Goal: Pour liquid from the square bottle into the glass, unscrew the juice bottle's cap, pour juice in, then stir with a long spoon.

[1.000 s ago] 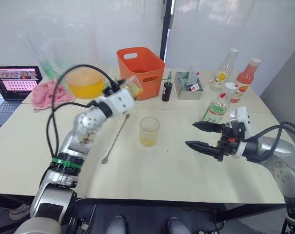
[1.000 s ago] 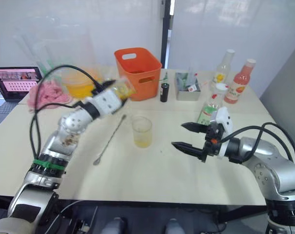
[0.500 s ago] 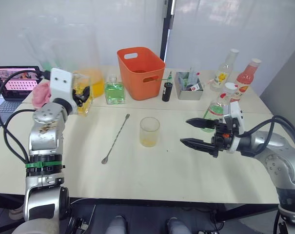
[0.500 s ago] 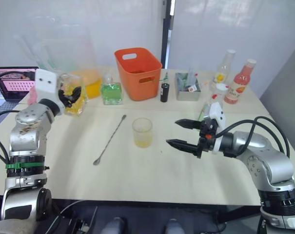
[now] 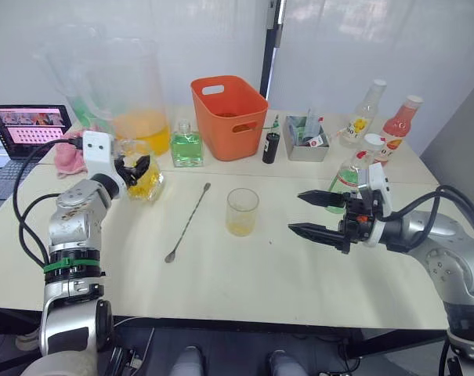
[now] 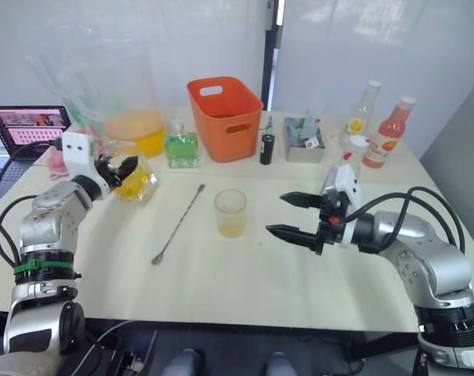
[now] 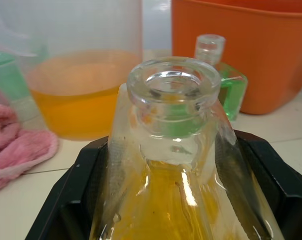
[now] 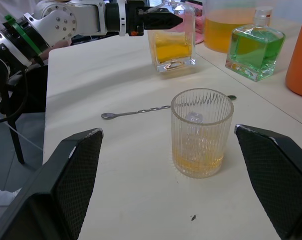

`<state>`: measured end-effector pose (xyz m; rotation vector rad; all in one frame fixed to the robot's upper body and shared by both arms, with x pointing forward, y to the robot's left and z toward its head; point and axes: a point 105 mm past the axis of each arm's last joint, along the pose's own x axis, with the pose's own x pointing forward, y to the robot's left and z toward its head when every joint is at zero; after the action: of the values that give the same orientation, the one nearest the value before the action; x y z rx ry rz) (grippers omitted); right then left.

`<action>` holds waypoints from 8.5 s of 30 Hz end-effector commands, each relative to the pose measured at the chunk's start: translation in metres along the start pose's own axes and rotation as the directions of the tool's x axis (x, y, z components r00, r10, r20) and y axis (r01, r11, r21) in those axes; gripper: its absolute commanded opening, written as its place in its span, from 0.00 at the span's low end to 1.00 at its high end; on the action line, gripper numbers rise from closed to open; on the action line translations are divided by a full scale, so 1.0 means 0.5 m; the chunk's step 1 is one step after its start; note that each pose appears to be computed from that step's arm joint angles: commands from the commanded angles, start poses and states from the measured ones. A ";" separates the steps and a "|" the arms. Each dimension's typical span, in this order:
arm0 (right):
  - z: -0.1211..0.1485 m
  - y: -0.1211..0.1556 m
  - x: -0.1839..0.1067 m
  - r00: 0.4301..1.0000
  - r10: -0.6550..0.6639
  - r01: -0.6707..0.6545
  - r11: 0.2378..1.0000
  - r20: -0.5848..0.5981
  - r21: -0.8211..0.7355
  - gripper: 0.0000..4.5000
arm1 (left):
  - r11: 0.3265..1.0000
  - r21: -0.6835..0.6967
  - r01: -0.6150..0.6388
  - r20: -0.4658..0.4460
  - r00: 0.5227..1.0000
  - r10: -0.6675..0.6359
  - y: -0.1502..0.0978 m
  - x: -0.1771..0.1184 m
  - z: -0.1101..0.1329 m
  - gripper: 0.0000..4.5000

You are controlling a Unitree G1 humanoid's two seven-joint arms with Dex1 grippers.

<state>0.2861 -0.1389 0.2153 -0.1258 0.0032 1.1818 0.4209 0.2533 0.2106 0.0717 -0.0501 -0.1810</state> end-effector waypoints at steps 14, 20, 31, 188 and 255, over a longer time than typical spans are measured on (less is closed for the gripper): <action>0.025 0.004 -0.012 0.999 -0.024 0.025 0.999 0.035 -0.021 1.00 | 0.999 0.034 0.009 0.100 0.995 -0.012 0.000 -0.009 0.032 0.91; 0.025 0.000 -0.013 0.999 -0.028 0.028 1.000 0.044 -0.005 1.00 | 0.999 0.032 0.003 0.301 0.953 -0.012 -0.005 -0.032 0.119 0.99; 0.012 -0.005 -0.015 0.997 -0.050 0.049 0.999 0.050 0.015 1.00 | 0.967 0.107 0.232 0.490 0.834 -0.255 -0.084 -0.098 0.266 0.99; -0.015 0.065 0.100 0.925 0.371 -0.378 0.920 -0.083 -0.105 1.00 | 0.510 -0.001 0.860 -0.083 0.508 -0.857 -0.207 -0.331 0.006 1.00; 0.049 0.111 0.118 0.983 -0.127 0.126 0.992 0.131 0.010 0.32 | 0.330 0.015 0.944 -0.026 0.330 -0.944 -0.266 -0.287 0.023 1.00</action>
<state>0.2656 -0.0639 0.2173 -0.0264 -0.0476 1.0558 0.2572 0.1499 0.2000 0.0980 0.0395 -1.3911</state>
